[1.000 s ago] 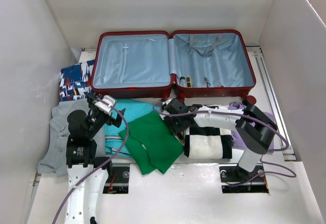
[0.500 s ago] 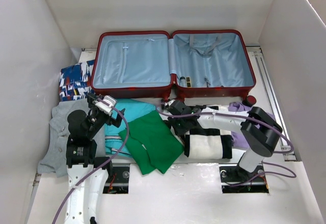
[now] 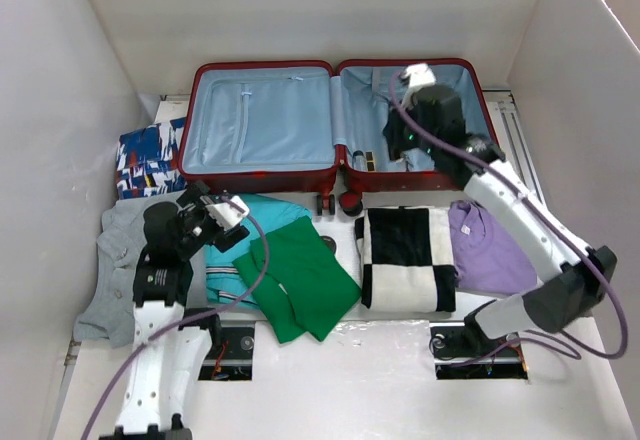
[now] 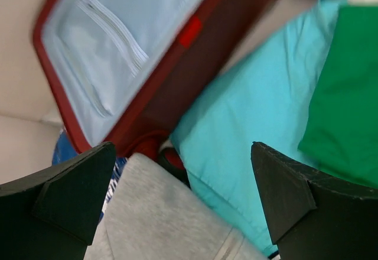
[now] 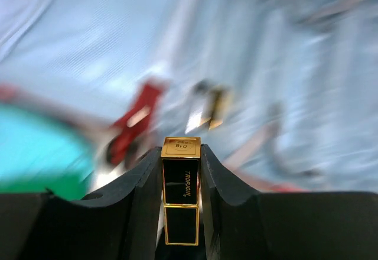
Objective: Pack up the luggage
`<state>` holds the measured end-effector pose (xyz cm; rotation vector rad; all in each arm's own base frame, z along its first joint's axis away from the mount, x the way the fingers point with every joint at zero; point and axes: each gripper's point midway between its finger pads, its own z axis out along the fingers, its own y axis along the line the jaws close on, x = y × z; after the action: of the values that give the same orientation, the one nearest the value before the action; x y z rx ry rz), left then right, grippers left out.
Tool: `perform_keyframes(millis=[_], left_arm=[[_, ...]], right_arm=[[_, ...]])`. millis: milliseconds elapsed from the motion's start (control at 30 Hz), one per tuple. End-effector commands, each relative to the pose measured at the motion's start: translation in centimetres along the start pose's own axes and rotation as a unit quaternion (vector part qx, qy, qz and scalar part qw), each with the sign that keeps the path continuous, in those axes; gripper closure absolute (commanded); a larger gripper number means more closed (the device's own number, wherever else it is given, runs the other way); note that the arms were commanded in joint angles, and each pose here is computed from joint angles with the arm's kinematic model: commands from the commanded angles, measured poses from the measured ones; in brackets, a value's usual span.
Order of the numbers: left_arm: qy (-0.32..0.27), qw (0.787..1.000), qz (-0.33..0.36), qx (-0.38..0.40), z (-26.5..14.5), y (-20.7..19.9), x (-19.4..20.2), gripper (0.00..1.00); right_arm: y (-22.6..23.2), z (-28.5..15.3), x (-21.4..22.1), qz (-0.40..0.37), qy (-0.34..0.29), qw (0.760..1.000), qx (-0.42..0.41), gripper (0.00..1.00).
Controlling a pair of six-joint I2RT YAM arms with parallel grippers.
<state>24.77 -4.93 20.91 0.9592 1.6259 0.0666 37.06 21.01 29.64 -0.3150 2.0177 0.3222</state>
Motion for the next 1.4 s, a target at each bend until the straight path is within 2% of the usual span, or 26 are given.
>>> perform_keyframes(millis=[0, 33, 167, 200, 300, 533, 767, 867, 900, 1033, 1100, 1233, 1333, 1367], left_arm=[[0.069, 0.993, 0.097, 0.028, 0.8, 0.1, 3.1, 0.03], [0.092, 0.988, 0.12, 0.035, 0.9, 0.3, 4.1, 0.04], [0.109, 0.982, 0.151, 0.038, 1.1, 0.8, 4.8, 0.04], [0.112, 0.982, 0.149, 0.042, 1.2, 0.7, 5.0, 0.04], [0.118, 0.983, 0.14, 0.03, 1.4, 1.0, 5.4, 0.04], [0.131, 0.988, 0.078, 0.03, 2.5, 0.6, 6.5, 0.03], [0.135, 0.989, 0.049, 0.031, 3.1, 0.9, 6.4, 0.03], [0.136, 0.989, 0.051, 0.025, 3.1, 1.2, 6.4, 0.03], [0.136, 0.989, 0.051, 0.025, 3.0, 1.0, 6.5, 0.03], [0.133, 0.989, 0.053, 0.022, 2.9, 1.1, 6.3, 0.03], [0.13, 0.99, 0.05, 0.018, 2.8, 1.2, 6.1, 0.03], [0.116, 0.992, 0.054, 0.018, 2.7, 1.2, 5.4, 0.01], [0.105, 0.993, 0.049, 0.02, 2.7, 1.0, 5.0, 0.01], [0.102, 0.993, 0.051, 0.016, 2.6, 1.1, 4.8, 0.01]], right_arm=[[-4.5, 3.9, -0.9, -0.029, 0.003, 0.999, 0.035, 1.0], [-6.8, 6.1, -0.8, -0.022, 0.014, 0.998, 0.05, 1.0], [-10.0, 10.8, -1.0, -0.017, 0.032, 0.998, 0.06, 1.0], [-10.9, 13.4, 1.5, -0.014, 0.067, 0.996, 0.065, 1.0], [-12.3, 16.8, 4.2, -0.004, 0.108, 0.992, 0.063, 1.0], [-12.4, 21.4, 9.5, 0.038, 0.147, 0.987, 0.049, 1.0], [-12.0, 22.7, 13.3, 0.098, 0.176, 0.979, 0.041, 1.0], [-12.3, 22.8, 14.2, 0.097, 0.184, 0.977, 0.048, 0.88], [-12.5, 22.7, 14.7, 0.102, 0.188, 0.975, 0.056, 0.66], [-12.3, 21.8, 13.8, 0.106, 0.182, 0.976, 0.056, 0.29], [-12.7, 21.2, 13.1, 0.108, 0.174, 0.977, 0.059, 0.27], [-12.4, 18.1, 7.2, 0.067, 0.116, 0.99, 0.048, 0.25], [-9.4, 15.4, 3.9, 0.015, 0.086, 0.996, 0.025, 0.24], [-8.5, 13.2, 1.6, -0.017, 0.059, 0.998, 0.022, 0.23]])
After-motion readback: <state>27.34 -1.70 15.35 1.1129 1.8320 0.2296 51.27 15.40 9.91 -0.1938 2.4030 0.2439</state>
